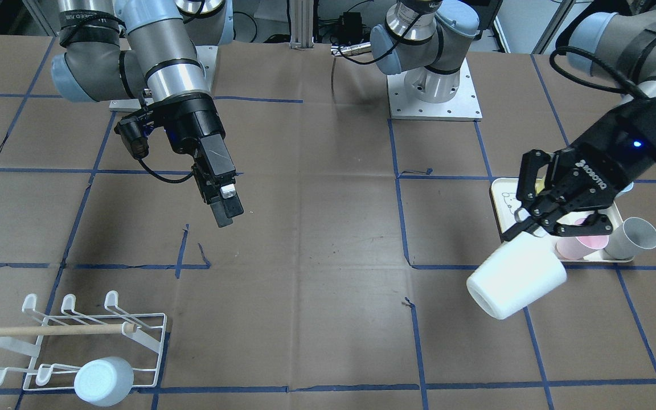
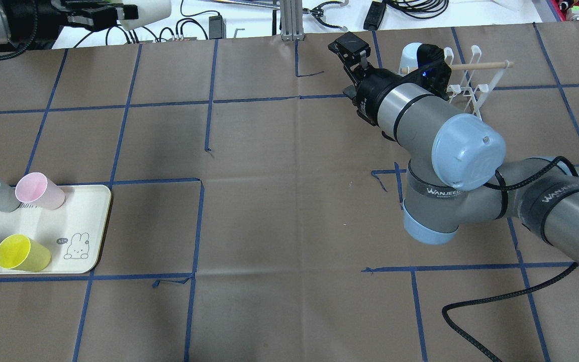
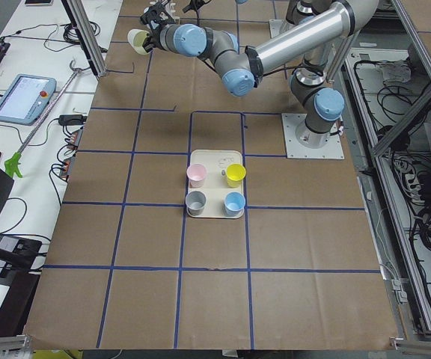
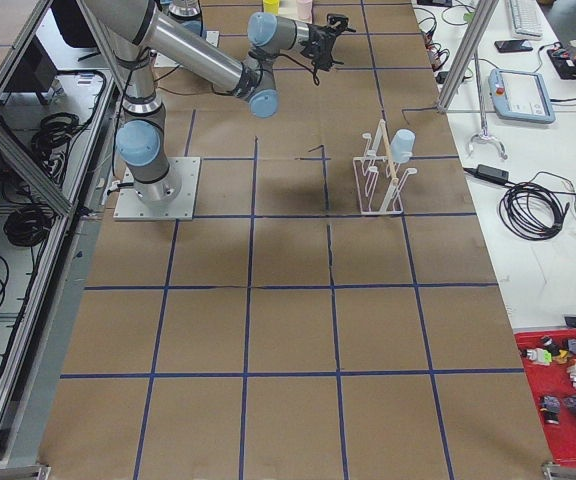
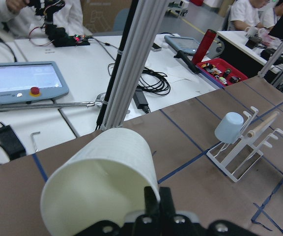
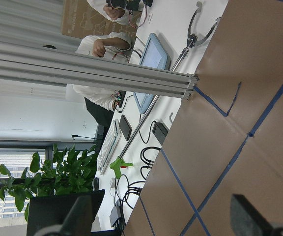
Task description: Transfer IKEA cup to right arm and place on rack
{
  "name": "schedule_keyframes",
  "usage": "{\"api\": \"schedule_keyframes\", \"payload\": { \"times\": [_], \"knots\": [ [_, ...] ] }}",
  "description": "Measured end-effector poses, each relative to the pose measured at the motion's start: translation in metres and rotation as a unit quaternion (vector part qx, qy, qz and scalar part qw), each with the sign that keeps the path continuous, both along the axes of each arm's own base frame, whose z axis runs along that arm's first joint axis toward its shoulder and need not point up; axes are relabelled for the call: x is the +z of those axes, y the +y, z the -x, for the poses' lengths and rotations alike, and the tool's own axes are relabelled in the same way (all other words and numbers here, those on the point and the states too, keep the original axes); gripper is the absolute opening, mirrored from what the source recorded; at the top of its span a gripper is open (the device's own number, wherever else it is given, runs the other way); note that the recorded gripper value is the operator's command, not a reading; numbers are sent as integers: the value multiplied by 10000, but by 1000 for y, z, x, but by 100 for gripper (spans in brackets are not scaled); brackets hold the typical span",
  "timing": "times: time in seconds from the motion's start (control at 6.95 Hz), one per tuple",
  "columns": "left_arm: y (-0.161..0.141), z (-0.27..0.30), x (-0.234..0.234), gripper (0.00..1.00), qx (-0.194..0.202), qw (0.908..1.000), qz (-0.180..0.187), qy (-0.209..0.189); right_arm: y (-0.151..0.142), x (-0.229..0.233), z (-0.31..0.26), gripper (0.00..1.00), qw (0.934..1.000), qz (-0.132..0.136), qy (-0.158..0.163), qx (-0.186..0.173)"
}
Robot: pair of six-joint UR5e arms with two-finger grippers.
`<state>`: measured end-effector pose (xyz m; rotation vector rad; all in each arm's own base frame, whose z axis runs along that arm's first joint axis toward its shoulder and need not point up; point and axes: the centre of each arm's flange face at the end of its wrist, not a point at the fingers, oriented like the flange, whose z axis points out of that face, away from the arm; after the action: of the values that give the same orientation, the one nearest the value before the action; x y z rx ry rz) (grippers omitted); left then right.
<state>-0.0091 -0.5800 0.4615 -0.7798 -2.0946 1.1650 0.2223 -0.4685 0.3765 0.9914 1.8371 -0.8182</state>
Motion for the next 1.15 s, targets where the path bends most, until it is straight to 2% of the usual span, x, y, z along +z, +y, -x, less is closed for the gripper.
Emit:
{"api": "schedule_keyframes", "payload": {
  "times": [0.29,0.58,0.86,1.15],
  "knots": [
    [10,26,-47,0,-396,9971,599,268,0,0,0,100,10000,-18,-35,-20],
    [11,49,-82,1,-760,9909,1012,448,0,-1,1,100,10000,-23,-41,-25],
    [13,80,-100,1,-1053,9855,1214,552,1,-1,-1,100,9999,-51,-91,-38],
    [30,108,-111,1,-1177,9836,1202,656,1,-2,-3,100,9992,-175,-327,-129]
  ]
}}
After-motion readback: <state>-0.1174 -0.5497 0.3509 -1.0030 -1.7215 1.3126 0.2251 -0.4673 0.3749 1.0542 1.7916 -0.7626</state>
